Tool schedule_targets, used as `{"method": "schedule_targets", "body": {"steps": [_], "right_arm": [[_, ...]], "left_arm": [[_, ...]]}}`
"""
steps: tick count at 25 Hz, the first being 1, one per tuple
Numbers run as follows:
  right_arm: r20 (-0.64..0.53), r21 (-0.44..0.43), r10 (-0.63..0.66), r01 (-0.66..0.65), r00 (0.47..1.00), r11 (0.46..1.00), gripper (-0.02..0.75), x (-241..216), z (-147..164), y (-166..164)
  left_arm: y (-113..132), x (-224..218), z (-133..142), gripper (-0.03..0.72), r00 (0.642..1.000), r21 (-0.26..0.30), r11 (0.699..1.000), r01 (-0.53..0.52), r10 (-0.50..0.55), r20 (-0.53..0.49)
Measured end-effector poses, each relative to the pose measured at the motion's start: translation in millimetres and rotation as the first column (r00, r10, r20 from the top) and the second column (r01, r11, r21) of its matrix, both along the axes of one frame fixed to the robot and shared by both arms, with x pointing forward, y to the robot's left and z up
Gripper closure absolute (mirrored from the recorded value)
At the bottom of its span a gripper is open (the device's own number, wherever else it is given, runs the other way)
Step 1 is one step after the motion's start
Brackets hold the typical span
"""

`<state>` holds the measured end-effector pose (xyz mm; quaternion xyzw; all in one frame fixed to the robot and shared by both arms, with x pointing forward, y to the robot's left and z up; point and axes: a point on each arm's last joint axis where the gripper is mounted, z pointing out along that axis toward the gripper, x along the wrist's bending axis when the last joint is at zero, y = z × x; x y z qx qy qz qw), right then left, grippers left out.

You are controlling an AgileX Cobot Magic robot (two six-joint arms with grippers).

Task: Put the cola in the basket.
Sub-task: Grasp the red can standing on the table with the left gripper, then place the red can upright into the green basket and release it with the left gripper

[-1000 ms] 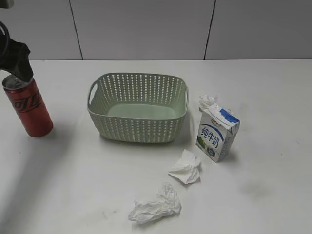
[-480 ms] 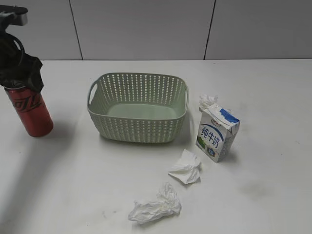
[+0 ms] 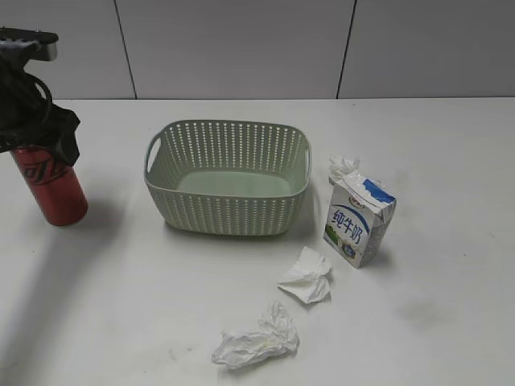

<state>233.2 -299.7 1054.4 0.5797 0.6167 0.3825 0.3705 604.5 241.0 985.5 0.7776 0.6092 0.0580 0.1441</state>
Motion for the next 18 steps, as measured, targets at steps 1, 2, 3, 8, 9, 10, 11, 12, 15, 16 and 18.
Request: {"method": "schedule_targets", "body": {"steps": [1, 2, 3, 8, 9, 10, 11, 12, 15, 16, 18], "right_arm": [[0.000, 0.000, 0.000, 0.000, 1.000, 1.000, 0.148, 0, 0, 0], [0.000, 0.000, 0.000, 0.000, 1.000, 1.000, 0.148, 0, 0, 0], [0.000, 0.000, 0.000, 0.000, 1.000, 1.000, 0.148, 0, 0, 0], [0.000, 0.000, 0.000, 0.000, 1.000, 1.000, 0.148, 0, 0, 0], [0.000, 0.000, 0.000, 0.000, 1.000, 1.000, 0.148, 0, 0, 0], [0.000, 0.000, 0.000, 0.000, 1.000, 1.000, 0.147, 0, 0, 0], [0.000, 0.000, 0.000, 0.000, 1.000, 1.000, 0.147, 0, 0, 0], [0.000, 0.000, 0.000, 0.000, 1.000, 1.000, 0.147, 0, 0, 0], [0.000, 0.000, 0.000, 0.000, 1.000, 1.000, 0.147, 0, 0, 0], [0.000, 0.000, 0.000, 0.000, 1.000, 1.000, 0.147, 0, 0, 0], [0.000, 0.000, 0.000, 0.000, 1.000, 1.000, 0.147, 0, 0, 0]], "left_arm": [[0, 0, -2, 0.105, 1.000, 0.001, 1.000, 0.000, 0.000, -0.007], [0, 1, -3, 0.116, 1.000, 0.001, 1.000, 0.000, 0.000, -0.008], [0, 1, -3, 0.138, 1.000, 0.002, 1.000, 0.000, 0.000, -0.009], [0, 1, -2, 0.160, 1.000, 0.002, 1.000, 0.001, -0.001, -0.007], [0, 2, 0, 0.160, 1.000, 0.001, 1.000, 0.001, -0.001, -0.001], [0, 3, 3, 0.160, 1.000, -0.001, 1.000, 0.001, -0.001, 0.009], [0, 3, 7, 0.160, 1.000, -0.002, 1.000, 0.001, -0.001, 0.020], [0, 3, 12, 0.160, 0.999, -0.004, 1.000, 0.001, -0.001, 0.036], [0, 5, 32, 0.160, 0.995, 0.000, 1.000, 0.014, -0.014, 0.094], [-1, 4, 41, 0.160, 0.993, 0.007, 1.000, 0.028, -0.028, 0.113], [-4, 3, 58, 0.160, 0.987, 0.032, 0.997, 0.072, -0.076, 0.139]]}}
